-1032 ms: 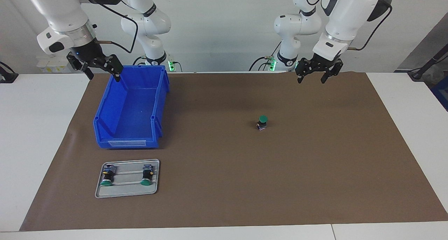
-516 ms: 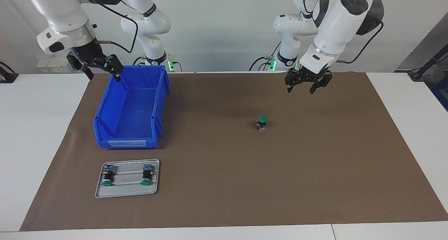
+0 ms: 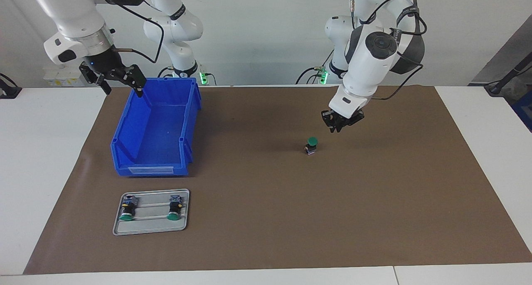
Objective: Place and press button with both arms
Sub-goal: 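Lower the left gripper onto the green button and press down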
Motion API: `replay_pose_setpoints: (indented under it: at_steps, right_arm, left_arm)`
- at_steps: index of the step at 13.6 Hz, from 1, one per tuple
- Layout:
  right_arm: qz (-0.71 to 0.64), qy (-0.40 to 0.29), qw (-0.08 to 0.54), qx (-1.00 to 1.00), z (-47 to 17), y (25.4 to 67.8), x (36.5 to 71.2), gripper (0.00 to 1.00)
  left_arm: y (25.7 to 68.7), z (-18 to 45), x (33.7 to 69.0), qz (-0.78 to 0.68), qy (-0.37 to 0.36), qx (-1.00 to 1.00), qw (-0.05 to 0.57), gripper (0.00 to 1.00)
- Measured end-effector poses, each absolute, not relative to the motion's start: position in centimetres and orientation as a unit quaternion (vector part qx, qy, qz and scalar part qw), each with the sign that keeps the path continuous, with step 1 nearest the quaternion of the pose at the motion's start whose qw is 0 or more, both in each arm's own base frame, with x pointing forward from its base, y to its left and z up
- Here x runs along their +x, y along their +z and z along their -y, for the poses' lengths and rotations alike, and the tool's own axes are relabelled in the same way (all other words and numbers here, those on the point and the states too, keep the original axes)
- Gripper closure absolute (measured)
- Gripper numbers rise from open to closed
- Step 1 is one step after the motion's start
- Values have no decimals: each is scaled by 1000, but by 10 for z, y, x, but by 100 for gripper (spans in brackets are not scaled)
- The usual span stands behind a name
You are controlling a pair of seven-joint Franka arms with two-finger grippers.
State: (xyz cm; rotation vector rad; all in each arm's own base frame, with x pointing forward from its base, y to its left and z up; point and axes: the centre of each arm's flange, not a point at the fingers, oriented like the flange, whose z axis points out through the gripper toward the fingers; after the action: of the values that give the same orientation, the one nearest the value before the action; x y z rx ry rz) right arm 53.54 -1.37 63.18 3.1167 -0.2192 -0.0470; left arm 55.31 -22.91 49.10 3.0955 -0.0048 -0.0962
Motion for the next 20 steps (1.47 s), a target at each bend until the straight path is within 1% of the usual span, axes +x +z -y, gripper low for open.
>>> replay_pose_setpoints:
  at_steps: [1, 6, 9, 20]
  right_arm:
    - [70, -15, 8, 997, 14, 632, 535, 0]
    - [70, -15, 8, 997, 14, 632, 535, 0]
    - [70, -15, 8, 997, 14, 632, 535, 0]
    - [70, -15, 8, 997, 14, 632, 535, 0]
  left_arm:
    - [485, 233, 553, -1, -30, 999, 22, 99]
    - [438, 249, 540, -16, -28, 999, 21, 99]
    - [416, 254, 533, -26, -24, 999, 21, 99]
    - [374, 256, 515, -35, -19, 999, 22, 99]
